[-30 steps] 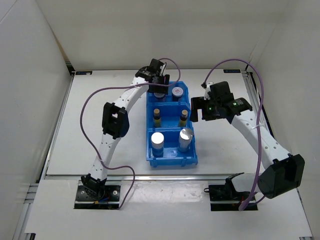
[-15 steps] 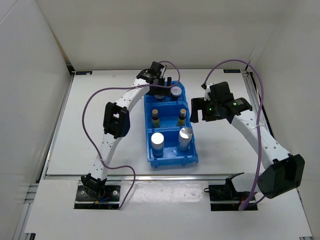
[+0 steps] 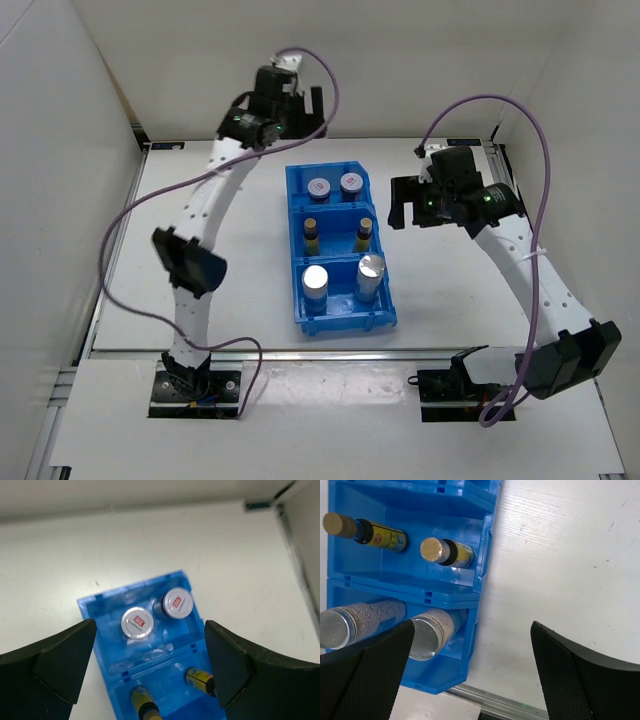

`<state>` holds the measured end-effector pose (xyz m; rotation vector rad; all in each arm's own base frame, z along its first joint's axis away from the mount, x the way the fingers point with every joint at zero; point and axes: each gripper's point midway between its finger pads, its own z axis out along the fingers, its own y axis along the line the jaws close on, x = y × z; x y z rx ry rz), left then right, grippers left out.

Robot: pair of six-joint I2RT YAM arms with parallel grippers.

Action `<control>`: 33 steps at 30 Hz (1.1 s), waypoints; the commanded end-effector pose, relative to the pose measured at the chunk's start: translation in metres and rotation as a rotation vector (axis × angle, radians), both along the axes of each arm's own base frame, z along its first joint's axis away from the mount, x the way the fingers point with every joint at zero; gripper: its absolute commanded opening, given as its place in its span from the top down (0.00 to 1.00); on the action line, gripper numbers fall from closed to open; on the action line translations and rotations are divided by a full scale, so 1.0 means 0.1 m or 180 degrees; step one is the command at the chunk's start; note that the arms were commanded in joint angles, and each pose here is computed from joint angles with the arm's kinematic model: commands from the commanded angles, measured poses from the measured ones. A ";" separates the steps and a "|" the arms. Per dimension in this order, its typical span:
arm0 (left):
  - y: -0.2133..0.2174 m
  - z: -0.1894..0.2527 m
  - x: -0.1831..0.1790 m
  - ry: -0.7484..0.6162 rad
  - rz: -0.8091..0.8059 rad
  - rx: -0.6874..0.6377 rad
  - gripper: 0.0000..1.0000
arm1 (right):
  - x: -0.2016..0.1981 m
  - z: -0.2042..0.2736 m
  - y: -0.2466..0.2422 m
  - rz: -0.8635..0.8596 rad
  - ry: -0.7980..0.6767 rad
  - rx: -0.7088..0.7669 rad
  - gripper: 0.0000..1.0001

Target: Organize the condiment bottles

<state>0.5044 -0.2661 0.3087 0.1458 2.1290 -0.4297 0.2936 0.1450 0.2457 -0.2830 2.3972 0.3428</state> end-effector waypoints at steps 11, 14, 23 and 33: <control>1.73 -0.25 -1.71 -0.0454 0.0900 0.0999 0.00 | -0.31 0.08 -0.16 -0.0023 0.0001 -0.0033 0.00; 2.06 -0.51 -2.09 -0.0668 0.1047 0.0919 0.00 | -0.36 0.11 -0.15 -0.0017 -0.0090 0.0060 0.00; 2.33 -0.52 -2.48 -0.1521 0.1142 0.0912 0.00 | -0.45 -0.02 -0.28 -0.0095 -0.0147 -0.0056 0.00; 2.37 -0.66 -2.44 -0.1307 0.1217 0.1092 0.00 | -0.48 -0.04 -0.42 -0.0287 -0.0366 -0.0098 0.00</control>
